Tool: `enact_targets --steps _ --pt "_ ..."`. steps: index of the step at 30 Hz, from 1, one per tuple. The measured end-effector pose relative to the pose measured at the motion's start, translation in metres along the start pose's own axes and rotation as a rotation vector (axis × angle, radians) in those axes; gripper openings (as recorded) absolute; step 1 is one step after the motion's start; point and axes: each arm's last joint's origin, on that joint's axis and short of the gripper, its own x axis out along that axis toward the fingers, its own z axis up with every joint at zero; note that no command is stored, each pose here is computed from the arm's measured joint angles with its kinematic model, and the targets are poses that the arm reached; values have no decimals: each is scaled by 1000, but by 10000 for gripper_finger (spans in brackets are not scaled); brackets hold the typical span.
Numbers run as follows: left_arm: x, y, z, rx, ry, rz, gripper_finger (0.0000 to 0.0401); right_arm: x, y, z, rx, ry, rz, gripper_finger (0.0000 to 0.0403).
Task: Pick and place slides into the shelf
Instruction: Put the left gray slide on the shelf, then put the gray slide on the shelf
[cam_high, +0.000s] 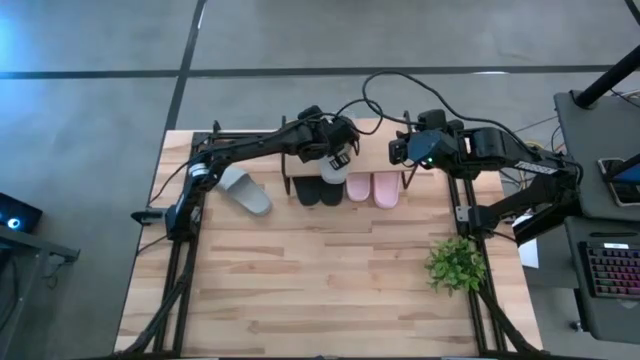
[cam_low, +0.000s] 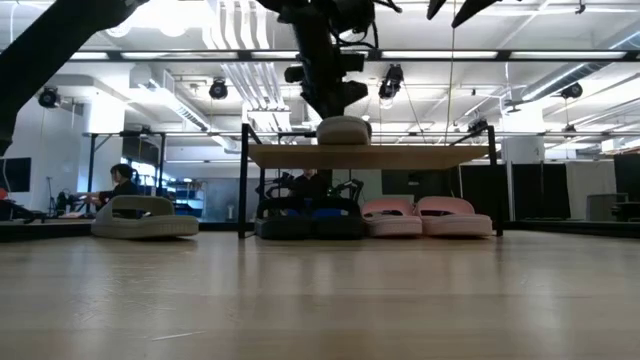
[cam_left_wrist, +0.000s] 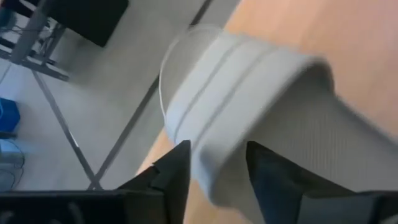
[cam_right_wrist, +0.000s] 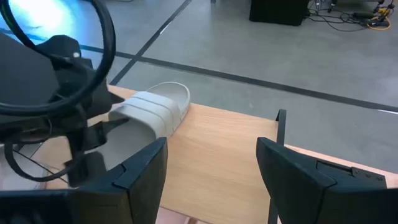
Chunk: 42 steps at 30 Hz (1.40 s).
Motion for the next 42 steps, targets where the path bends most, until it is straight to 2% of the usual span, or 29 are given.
enact_targets --steps 8,14,19,25,29,32,38,42 --pt "-9 8 -6 39 48 7 183 0 0 0 1 -3 -5 237" --pt "-54 36 -13 58 57 -1 185 1 -1 1 3 -4 -9 237" --pt "-89 64 -23 9 16 8 185 3 -2 2 8 -5 -17 237" --pt "-105 89 -37 -31 2 39 185 4 -2 2 10 -6 -20 238" --pt "-103 93 -68 36 187 3 185 4 -2 2 7 -6 -20 238" --pt "-98 90 -96 4 334 21 185 4 -2 2 7 -5 -20 238" --pt "-85 62 -149 -84 554 49 185 5 -3 3 12 -7 -28 238" --pt "-73 45 -182 -83 678 123 185 7 -4 4 15 -8 -37 238"
